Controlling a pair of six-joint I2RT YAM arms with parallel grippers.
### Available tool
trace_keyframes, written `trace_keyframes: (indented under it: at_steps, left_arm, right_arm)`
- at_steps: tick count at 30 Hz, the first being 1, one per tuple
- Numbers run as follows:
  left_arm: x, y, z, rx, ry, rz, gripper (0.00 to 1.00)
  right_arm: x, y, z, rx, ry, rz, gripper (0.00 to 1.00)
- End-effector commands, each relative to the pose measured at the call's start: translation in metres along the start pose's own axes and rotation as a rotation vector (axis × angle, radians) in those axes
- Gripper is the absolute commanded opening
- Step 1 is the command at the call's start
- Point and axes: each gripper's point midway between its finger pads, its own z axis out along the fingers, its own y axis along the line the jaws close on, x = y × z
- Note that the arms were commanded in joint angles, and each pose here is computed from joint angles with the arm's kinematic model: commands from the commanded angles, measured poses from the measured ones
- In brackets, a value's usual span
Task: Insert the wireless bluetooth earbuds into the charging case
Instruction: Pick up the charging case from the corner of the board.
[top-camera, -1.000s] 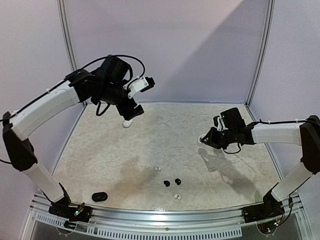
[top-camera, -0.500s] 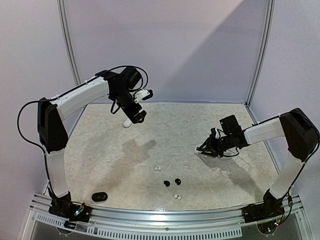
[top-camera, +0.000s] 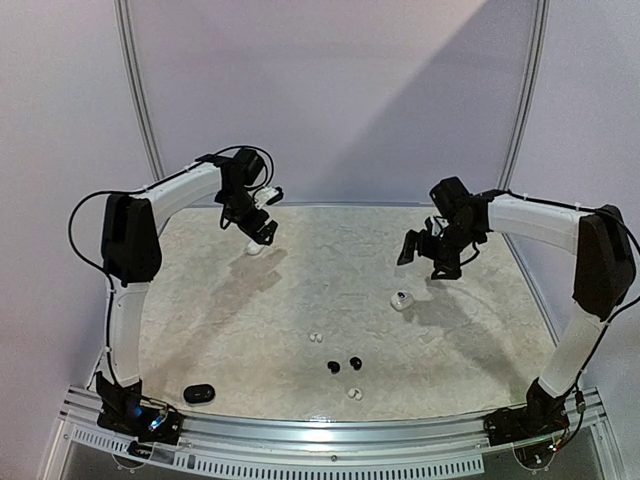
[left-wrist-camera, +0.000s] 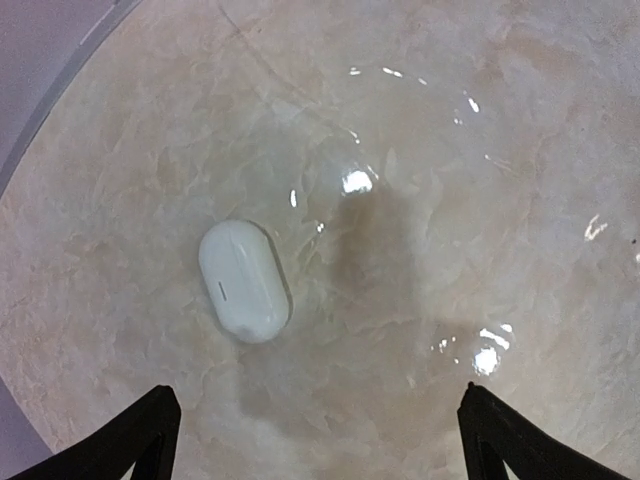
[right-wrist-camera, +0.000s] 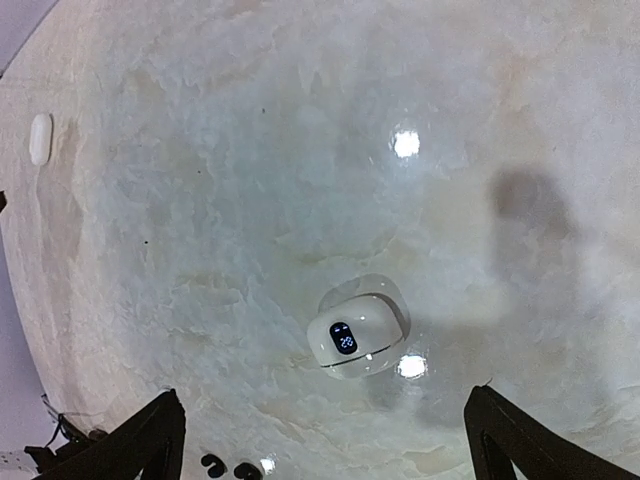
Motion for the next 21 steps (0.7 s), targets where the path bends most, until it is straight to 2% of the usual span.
trace_keyframes:
  at_steps: [1,7,15,19,21]
  left_arm:
    - [-0.017,0.013,0.031,-0.032,-0.019,-0.01,0.99]
    - [-0.007,0.043,0.06,-0.074,0.011,-0.063,0.98]
    - [0.006,0.043,0.091,-0.047,0.048,-0.065,0.95]
    - [0.011,0.053,0.098,-0.022,0.072,-0.115,0.86]
    - [0.011,0.056,0.1,-0.019,0.074,-0.133,0.78]
  right_arm:
    - [-0.004,-0.013,-0.035,0.147,0.012,-0.08,0.99]
    - [-0.014,-0.006,-0.041,0.14,-0.002,-0.094,0.99]
    - [-0.015,-0.004,-0.036,0.132,0.003,-0.09,0.99]
    - [-0.016,-0.002,-0.033,0.128,-0.005,-0.075,0.99]
    - [-0.017,0.0,-0.034,0.123,-0.013,-0.071,0.99]
